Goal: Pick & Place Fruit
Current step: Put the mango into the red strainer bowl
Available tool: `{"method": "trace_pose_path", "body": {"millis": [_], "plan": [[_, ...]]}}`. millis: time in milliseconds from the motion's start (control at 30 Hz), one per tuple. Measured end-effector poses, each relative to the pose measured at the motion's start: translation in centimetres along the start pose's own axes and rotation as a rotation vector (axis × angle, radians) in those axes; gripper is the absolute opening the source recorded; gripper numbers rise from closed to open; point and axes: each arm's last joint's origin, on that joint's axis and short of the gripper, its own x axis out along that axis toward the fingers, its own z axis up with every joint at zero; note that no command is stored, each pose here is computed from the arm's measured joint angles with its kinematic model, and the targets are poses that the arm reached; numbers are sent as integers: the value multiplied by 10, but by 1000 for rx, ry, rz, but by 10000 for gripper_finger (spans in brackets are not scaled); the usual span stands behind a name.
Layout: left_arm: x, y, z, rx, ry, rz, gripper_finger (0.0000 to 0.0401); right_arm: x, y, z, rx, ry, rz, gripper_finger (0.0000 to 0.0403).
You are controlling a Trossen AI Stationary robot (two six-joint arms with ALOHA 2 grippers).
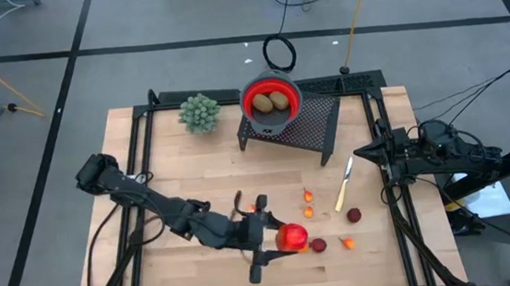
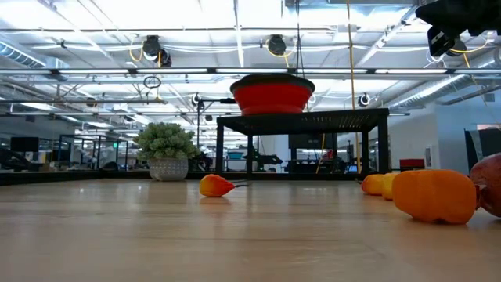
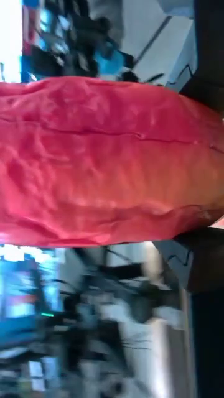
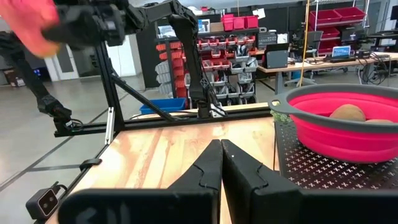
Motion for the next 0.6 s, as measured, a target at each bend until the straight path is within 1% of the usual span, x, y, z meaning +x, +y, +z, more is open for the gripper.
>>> {"method": "trace_pose_path", "body": {"millis": [100,200,333,500,600], "plan": [[0,-1,9,61,-94,-37,209,0,0,0,-4,0,0,0],[-1,-2,16,98,-164,-55,197,0,0,0,-24,0,0,0],[-3,-3,24,156,-261,-106,187,0,0,0,-40,0,0,0],[-7,-5,35,207,-392,-166,208,0,0,0,-42,0,0,0],[-10,-6,42,257,-484,-220,213,0,0,0,-42,0,0,0]]}}
